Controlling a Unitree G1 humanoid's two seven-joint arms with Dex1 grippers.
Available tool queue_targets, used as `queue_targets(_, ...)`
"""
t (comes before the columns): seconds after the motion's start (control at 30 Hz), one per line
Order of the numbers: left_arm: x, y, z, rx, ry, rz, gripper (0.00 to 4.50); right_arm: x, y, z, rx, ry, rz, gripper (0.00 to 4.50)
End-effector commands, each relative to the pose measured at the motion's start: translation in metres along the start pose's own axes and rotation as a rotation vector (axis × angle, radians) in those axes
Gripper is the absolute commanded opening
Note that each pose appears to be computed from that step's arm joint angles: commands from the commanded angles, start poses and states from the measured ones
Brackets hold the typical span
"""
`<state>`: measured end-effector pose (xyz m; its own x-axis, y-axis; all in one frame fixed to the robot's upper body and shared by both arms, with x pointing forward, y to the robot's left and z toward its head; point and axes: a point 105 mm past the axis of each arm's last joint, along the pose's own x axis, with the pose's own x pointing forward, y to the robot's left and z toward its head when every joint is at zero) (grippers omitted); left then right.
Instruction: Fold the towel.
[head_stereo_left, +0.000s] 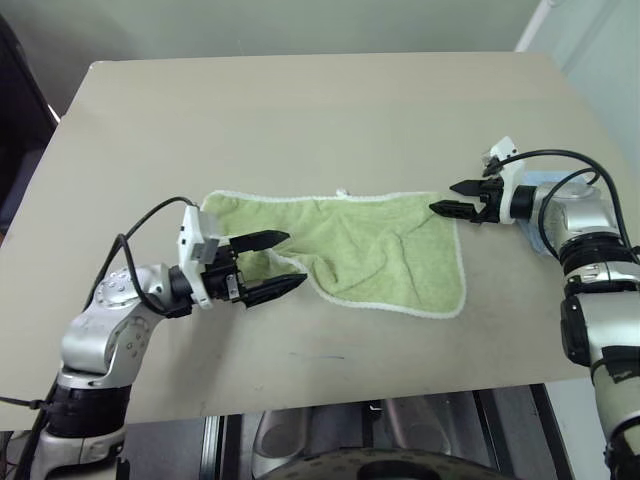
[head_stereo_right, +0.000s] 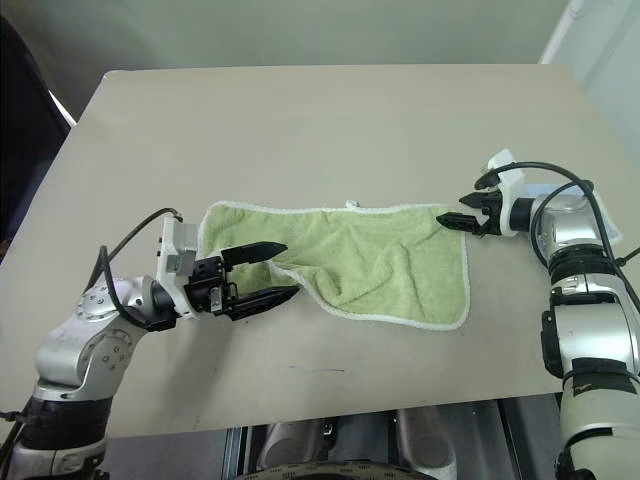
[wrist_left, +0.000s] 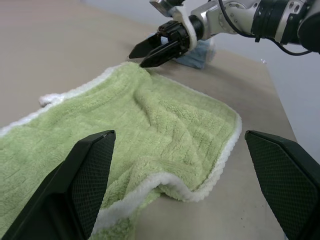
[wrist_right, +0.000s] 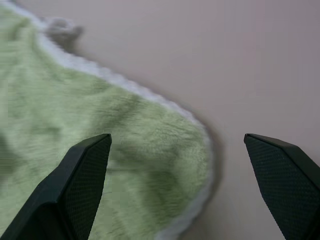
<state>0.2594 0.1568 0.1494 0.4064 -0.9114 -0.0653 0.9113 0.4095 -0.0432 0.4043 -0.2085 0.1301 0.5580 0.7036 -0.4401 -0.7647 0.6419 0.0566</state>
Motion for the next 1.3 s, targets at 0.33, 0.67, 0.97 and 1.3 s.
queue_targets(0.33, -0.008, -0.008, 0.016, 0.054, -0.003, 0.020, 4.50, 0.013, 0.003, 0.006, -0.054, 0.005, 0.023, 4.49)
queue_targets(0.67, -0.007, -0.004, 0.020, 0.076, -0.005, 0.033, 4.50, 0.013, -0.004, 0.009, -0.073, 0.006, -0.032, 4.49)
queue_targets(0.97, -0.006, -0.004, 0.017, 0.082, -0.010, 0.038, 4.50, 0.027, 0.008, -0.003, -0.079, 0.053, 0.035, 4.49)
queue_targets(1.3, -0.008, -0.001, 0.017, 0.087, -0.012, 0.044, 4.50, 0.025, 0.005, -0.003, -0.060, 0.045, 0.011, 4.49)
